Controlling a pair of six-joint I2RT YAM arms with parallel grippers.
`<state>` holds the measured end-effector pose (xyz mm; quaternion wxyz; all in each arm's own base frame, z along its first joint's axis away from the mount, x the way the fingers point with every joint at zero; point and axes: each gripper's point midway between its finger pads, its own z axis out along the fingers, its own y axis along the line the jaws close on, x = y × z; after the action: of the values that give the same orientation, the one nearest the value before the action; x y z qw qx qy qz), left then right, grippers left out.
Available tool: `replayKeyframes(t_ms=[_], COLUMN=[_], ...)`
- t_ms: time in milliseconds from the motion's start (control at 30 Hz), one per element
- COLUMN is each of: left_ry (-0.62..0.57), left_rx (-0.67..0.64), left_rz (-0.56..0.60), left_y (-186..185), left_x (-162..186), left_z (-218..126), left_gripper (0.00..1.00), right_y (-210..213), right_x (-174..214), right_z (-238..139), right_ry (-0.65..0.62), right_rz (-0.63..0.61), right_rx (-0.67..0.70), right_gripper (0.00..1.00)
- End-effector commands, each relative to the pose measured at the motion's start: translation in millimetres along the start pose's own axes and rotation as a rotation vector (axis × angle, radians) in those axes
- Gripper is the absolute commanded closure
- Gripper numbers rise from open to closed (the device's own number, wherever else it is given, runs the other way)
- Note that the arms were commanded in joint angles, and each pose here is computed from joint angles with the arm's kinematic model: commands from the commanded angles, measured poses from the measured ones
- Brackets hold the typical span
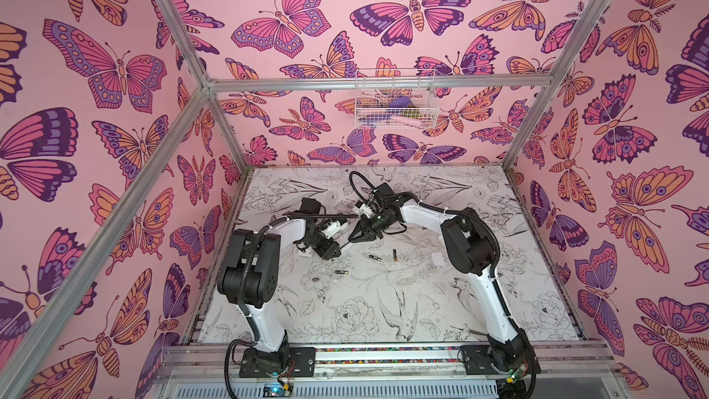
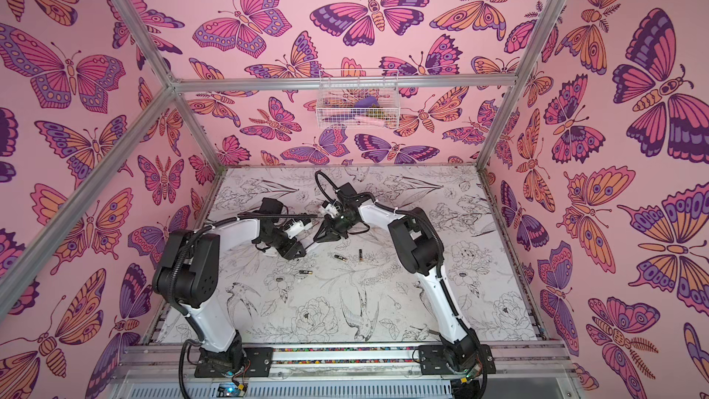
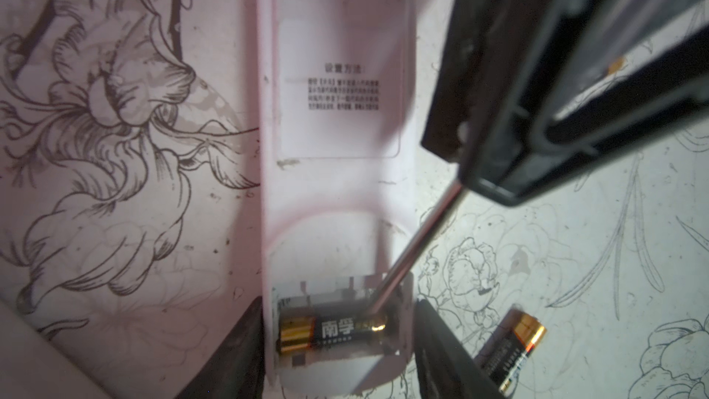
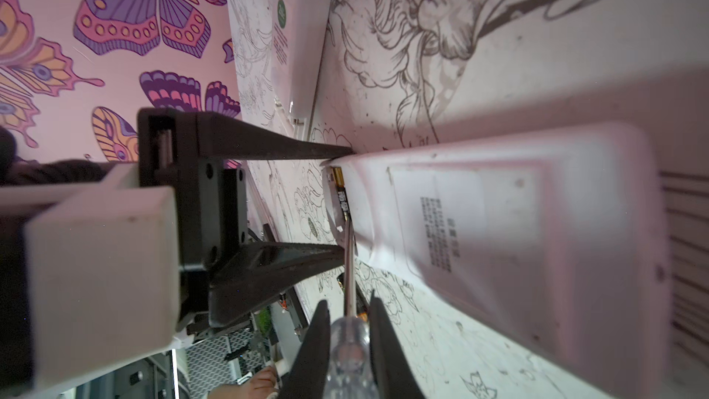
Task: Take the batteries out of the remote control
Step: 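Insert the screwdriver tip beside the remaining AA battery with the right gripper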
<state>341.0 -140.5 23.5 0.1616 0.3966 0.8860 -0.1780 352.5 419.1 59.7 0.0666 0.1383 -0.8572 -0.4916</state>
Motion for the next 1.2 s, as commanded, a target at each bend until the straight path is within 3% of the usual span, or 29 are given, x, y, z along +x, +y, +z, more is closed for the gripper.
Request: replayKeyframes(t_ms=[0, 333, 500, 733, 933, 1167], left_ry=[0.025, 0.028, 0.024, 0.045, 0.058, 0.065], left_rx=[0.03, 0.033, 0.021, -0.015, -0.017, 0.005], left_rz=[-0.008, -0.004, 0.006, 0.035, 0.077, 0.085], left_y=[-6, -6, -6, 0, -3, -9], left_x=[6, 6, 4, 4, 4, 4], left_z=[2, 4, 0, -2, -3, 2], left_gripper=[0.47, 0.45, 0.46, 0.46, 0.46, 0.47], right_y=[-5, -19, -19, -22, -9, 5], right_x=[-1, -3, 6, 30, 40, 11], right_z=[9, 8, -4, -4, 19, 25], right_ry=[0.012, 0.02, 0.048, 0.173, 0.25, 0.151], right_rz=[0.032, 0.083, -0.015, -0.066, -0.032, 0.046], right_rx=[-0.056, -0.104, 0.093, 0.164, 0.052, -0.095], right_gripper=[1.0, 1.0, 1.0, 1.0, 1.0, 1.0])
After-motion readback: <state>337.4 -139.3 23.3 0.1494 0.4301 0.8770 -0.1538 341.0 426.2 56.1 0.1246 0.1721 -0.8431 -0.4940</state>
